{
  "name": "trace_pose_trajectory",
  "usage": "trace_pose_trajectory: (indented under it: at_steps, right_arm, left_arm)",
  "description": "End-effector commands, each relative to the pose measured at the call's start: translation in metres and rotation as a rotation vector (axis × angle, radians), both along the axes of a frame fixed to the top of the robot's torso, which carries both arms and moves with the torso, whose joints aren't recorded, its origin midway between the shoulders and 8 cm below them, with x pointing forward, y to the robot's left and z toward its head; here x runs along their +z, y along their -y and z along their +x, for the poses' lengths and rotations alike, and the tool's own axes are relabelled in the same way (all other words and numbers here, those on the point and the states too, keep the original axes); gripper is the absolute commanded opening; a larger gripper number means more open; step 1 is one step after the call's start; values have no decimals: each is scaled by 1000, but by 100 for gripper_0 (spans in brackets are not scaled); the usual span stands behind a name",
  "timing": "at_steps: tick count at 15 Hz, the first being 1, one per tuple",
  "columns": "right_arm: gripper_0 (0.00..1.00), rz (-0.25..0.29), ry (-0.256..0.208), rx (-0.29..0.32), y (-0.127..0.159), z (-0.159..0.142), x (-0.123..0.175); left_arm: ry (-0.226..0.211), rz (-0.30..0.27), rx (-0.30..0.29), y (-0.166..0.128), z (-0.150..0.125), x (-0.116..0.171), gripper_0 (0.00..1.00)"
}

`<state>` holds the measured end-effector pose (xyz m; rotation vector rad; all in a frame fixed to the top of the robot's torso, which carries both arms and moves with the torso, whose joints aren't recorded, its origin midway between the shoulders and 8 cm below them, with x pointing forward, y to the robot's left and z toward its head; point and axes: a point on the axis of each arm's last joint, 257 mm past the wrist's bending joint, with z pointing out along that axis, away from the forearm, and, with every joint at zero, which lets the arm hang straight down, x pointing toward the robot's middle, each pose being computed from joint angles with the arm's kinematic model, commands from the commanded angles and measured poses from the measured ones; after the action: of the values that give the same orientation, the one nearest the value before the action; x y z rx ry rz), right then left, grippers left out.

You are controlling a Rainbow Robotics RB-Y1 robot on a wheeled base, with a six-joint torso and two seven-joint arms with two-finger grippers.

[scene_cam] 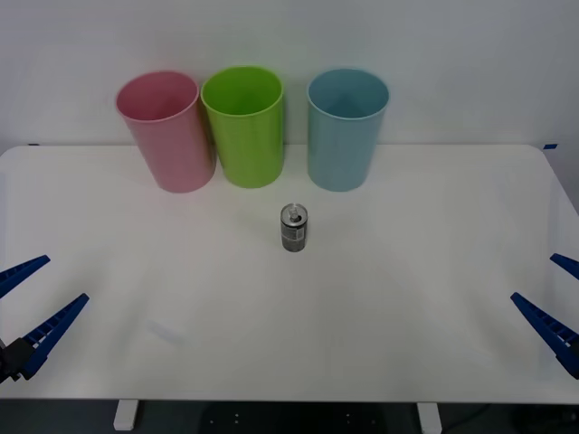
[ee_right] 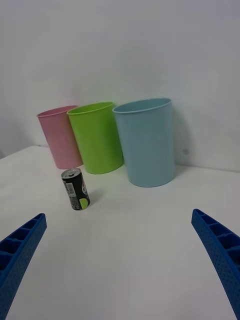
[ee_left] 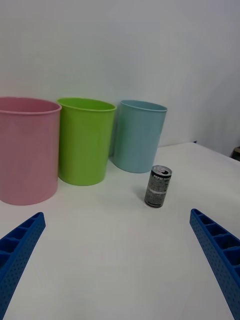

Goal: Grasp the object on the table and drop it into the matching bin: aluminum can to the light blue bin, PET bottle to the pink bin.

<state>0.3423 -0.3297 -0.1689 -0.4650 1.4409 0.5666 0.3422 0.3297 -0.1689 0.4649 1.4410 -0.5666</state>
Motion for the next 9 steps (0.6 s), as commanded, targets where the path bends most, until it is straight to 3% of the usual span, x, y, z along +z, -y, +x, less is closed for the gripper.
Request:
trace_pose_trajectory:
  at_steps: [1, 4, 9]
  right_arm:
    - [100, 0, 0, 0, 0, 0, 0]
    - [100, 24, -11, -23, 6, -7, -2]
    - [100, -3, -24, -8, 3, -5, -7]
  left_arm:
    - [0, 0, 0, 0, 0, 0, 100]
    - [0, 0, 0, 0, 0, 0, 100]
    - [0, 0, 0, 0, 0, 0, 100]
